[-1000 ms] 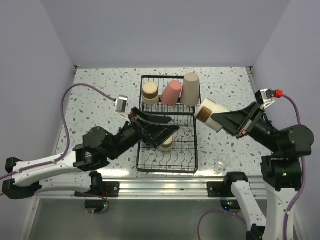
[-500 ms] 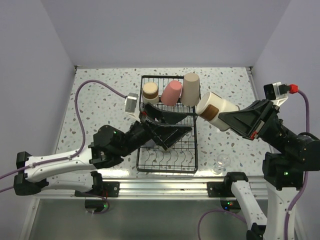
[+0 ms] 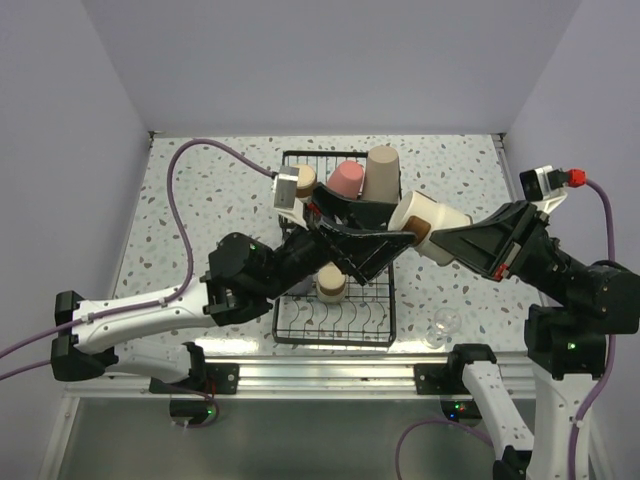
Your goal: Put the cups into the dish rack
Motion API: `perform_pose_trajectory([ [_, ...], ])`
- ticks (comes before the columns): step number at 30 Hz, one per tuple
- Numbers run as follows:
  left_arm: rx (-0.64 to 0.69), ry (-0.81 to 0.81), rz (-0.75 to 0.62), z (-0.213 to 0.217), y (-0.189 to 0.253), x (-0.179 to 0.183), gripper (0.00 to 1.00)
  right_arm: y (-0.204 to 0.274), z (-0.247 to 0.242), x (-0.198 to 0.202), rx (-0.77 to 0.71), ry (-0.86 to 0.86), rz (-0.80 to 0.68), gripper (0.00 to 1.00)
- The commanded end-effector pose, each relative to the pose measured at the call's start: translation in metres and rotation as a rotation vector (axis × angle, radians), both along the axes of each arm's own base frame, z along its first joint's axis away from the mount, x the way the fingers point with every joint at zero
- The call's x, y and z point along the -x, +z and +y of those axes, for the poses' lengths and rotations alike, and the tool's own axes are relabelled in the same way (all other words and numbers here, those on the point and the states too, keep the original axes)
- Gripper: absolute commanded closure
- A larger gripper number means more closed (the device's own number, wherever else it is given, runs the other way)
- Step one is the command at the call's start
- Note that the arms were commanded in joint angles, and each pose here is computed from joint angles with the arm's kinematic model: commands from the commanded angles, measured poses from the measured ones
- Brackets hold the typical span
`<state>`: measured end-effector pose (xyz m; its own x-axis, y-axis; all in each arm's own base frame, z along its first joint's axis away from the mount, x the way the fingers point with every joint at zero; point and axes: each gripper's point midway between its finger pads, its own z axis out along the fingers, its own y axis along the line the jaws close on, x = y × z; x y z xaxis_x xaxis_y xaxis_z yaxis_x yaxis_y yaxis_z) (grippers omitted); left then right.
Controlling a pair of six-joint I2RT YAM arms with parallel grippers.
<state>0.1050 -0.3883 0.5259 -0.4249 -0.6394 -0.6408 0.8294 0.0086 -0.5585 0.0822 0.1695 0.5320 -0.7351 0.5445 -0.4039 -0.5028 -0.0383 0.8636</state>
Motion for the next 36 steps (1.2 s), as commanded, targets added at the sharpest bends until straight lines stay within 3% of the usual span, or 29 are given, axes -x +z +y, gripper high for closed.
perform_pose_trajectory([
  [1, 0.052, 0.025, -0.055, 0.004, 0.029, -0.001, 0.00, -0.007, 0.002, 0.001, 0.039, 0.017, -0.025, 1.00],
  [8, 0.027, 0.046, -0.051, -0.006, 0.029, -0.010, 0.00, -0.001, 0.002, -0.008, 0.007, 0.037, -0.024, 1.00],
  [11, 0.028, 0.043, -0.056, -0.008, 0.028, -0.010, 0.07, -0.003, 0.001, -0.014, -0.003, 0.035, -0.015, 1.00],
  [17, 0.024, 0.037, -0.057, -0.010, 0.024, -0.012, 0.39, -0.007, 0.004, -0.015, -0.016, 0.067, 0.000, 1.00],
  [24, 0.025, 0.044, -0.053, -0.011, 0.023, -0.015, 0.88, -0.020, 0.006, -0.019, 0.011, 0.058, 0.024, 1.00],
  [27, 0.017, 0.056, -0.044, -0.009, 0.022, -0.017, 0.99, -0.029, 0.006, -0.020, 0.037, 0.043, 0.038, 0.77],
  [28, 0.016, 0.059, -0.043, -0.007, 0.023, -0.017, 1.00, -0.029, 0.006, -0.018, 0.044, 0.039, 0.030, 0.57],
  [31, 0.016, 0.074, -0.035, 0.000, 0.022, -0.018, 1.00, -0.034, 0.007, -0.017, 0.072, 0.034, 0.038, 0.27],
  [36, -0.012, 0.126, -0.010, 0.011, 0.015, -0.025, 1.00, -0.050, 0.007, -0.017, 0.140, 0.012, 0.058, 0.07],
])
